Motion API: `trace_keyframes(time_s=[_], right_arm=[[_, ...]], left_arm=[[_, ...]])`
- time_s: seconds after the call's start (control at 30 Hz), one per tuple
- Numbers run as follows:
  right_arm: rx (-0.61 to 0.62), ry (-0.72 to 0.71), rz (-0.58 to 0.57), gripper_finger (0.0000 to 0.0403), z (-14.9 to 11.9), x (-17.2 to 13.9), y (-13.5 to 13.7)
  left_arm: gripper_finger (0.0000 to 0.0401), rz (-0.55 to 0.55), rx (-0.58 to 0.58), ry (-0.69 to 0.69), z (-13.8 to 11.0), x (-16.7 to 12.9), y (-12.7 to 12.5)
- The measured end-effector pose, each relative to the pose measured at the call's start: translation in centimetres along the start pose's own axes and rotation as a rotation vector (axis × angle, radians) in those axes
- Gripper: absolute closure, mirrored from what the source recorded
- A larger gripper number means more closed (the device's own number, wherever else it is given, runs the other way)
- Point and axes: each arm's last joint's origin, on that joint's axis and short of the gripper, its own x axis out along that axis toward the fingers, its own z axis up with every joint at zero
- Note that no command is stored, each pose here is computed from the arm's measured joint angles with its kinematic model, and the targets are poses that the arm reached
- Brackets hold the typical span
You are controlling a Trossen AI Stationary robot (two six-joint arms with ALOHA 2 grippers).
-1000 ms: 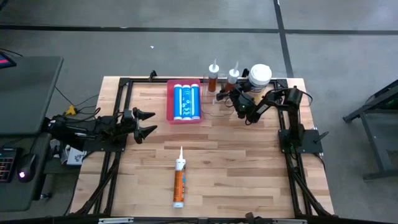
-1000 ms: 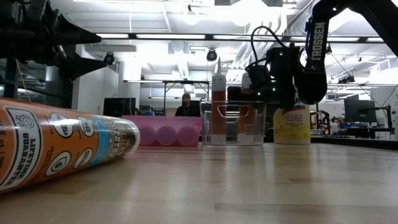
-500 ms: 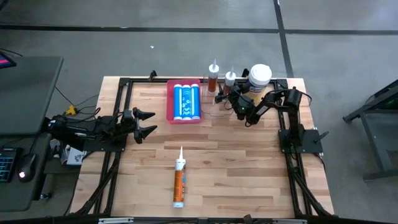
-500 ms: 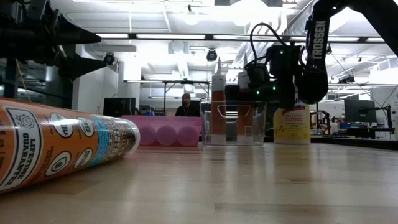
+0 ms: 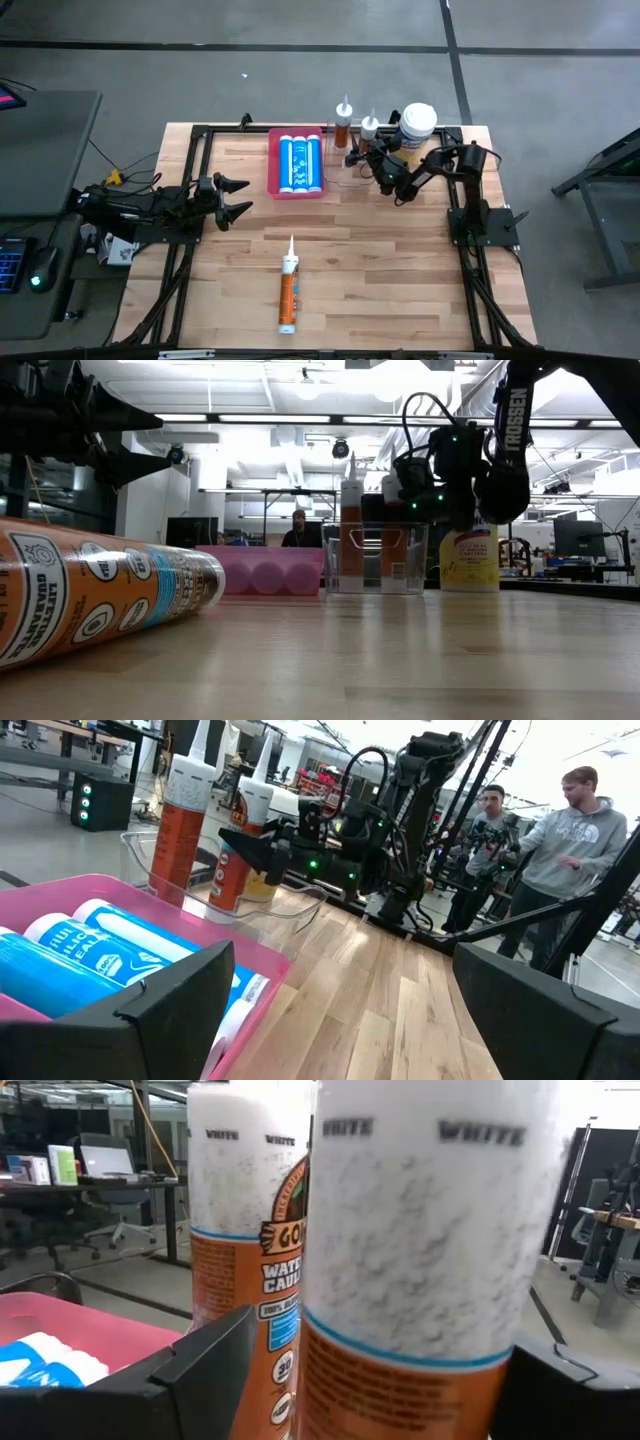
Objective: Pick & place silicon tubes, Sealant and Lysol wipes
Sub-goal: Put the orange sealant into the transparent bin
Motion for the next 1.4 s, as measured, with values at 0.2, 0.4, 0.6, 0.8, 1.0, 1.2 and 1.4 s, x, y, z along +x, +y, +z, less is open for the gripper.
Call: trace_keyframes(time_s=[0.2, 0.4, 0.6, 0.8, 1.0, 1.2, 1.4], right_arm=[[-0.025, -0.004, -0.033, 0.0082, 1.2, -0.5, 0.3], [-0.049, 0.015, -0.096, 0.0082, 2.4, -1.1, 0.6], [-0.101, 0.024, -0.162, 0.0082, 3.4, -1.6, 0.6], [-0.093, 0.014, -0.133, 0.0082, 5.3, -2.8, 1.2], [-0.07, 0.011, -0.083, 0.0082, 7.8, -5.3, 2.3], [-0.07, 0.031, -0.005, 0.0082, 10.3, -9.1, 3.4], [-0.077, 0.075, 0.07, 0.0082, 12.1, -13.4, 3.8]], left_arm=[[0.0032, 0.0, 0.0, 0.0, 0.0, 0.0, 0.0], [0.0032, -0.001, 0.0, 0.0, 0.0, 0.0, 0.0], [0.0032, 0.0, -0.001, 0.0, 0.0, 0.0, 0.0], [0.0032, 0.0, 0.0, 0.0, 0.0, 0.0, 0.0], [0.0032, 0.0, 0.0, 0.0, 0.0, 0.0, 0.0], [0.0032, 0.0, 0.0, 0.0, 0.0, 0.0, 0.0], [0.0032, 0.0, 0.0, 0.0, 0.0, 0.0, 0.0]])
